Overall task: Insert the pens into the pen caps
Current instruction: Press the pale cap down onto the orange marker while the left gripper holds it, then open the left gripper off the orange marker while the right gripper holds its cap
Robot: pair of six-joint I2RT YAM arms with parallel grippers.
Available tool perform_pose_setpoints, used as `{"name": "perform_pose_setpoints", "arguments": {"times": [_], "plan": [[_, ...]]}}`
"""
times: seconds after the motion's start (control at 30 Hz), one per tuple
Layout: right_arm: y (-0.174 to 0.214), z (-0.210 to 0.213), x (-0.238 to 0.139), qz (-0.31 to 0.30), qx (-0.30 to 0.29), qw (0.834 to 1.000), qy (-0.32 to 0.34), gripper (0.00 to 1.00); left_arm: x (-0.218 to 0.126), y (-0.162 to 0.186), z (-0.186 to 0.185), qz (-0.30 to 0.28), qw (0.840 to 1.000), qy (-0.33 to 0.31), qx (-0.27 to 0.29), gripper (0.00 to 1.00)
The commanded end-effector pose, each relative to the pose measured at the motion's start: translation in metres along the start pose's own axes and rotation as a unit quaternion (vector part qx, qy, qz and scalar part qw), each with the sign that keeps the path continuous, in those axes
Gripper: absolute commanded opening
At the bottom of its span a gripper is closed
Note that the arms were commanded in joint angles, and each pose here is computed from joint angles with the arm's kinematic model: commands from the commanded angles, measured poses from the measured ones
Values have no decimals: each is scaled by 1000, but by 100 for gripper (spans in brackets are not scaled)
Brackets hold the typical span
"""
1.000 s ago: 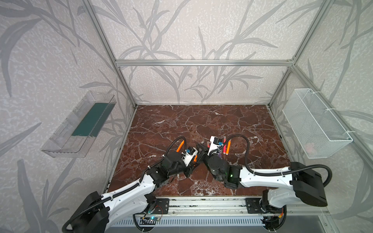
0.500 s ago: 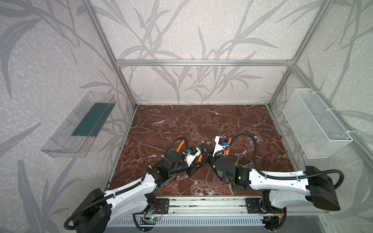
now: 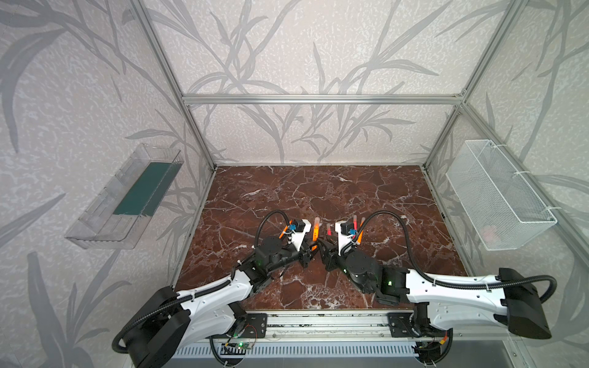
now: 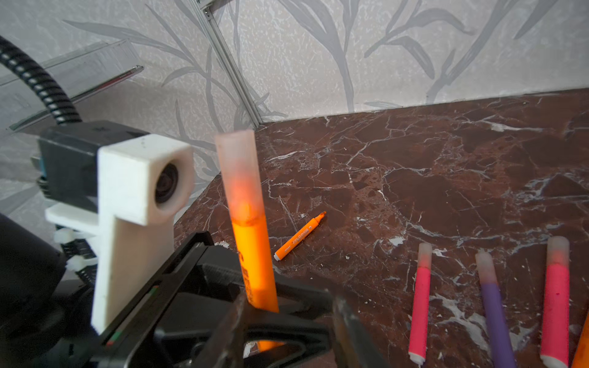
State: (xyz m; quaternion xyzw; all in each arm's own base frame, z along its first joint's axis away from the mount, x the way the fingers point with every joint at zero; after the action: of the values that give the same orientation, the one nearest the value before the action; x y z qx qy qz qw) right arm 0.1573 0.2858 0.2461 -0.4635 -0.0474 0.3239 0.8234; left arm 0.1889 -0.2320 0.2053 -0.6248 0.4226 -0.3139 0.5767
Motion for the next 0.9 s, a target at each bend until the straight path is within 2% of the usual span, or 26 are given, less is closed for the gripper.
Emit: {"name": "perform_pose_setpoints", "arguments": {"times": [0.0,0.13,0.37,0.5,0.63,0.8,0.87], "plan": [[-10,3,-6,-12,-13,1000,-22,51,3,-14,-4,-32,999,10,5,0],[-19,4,-10,-24,-16,999,-28,56,4,-11,-6,-27,999,15,7,0],[-16,-7,20,-1,9,1000,-9,54,4,-10,-16,-22,999,41,15,0],[-12,-5,32,15,12,1000,-10,37,3,-7,-19,-14,998,50,23,0],[-8,-5,35,21,20,999,-19,28,4,-4,-18,-11,998,47,27,0],[-2,-2,42,43,18,999,-17,11,5,-5,-16,-4,999,41,30,0],[2,-9,44,45,19,999,-5,5,5,-1,-13,2,999,28,33,5]]}}
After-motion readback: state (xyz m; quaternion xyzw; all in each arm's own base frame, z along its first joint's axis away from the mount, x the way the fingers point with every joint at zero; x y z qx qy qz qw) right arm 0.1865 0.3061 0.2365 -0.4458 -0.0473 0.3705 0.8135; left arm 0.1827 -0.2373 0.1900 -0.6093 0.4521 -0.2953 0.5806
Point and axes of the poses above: each gripper's point midway between its finger pads, its own x axis out along the fingers, its own z axis along the line the jaws close on, y = z × x, the point moved 6 cm from there along -x, back along the fingers, and after that the axes turned 12 degrees about x, right-handed, at the moved point
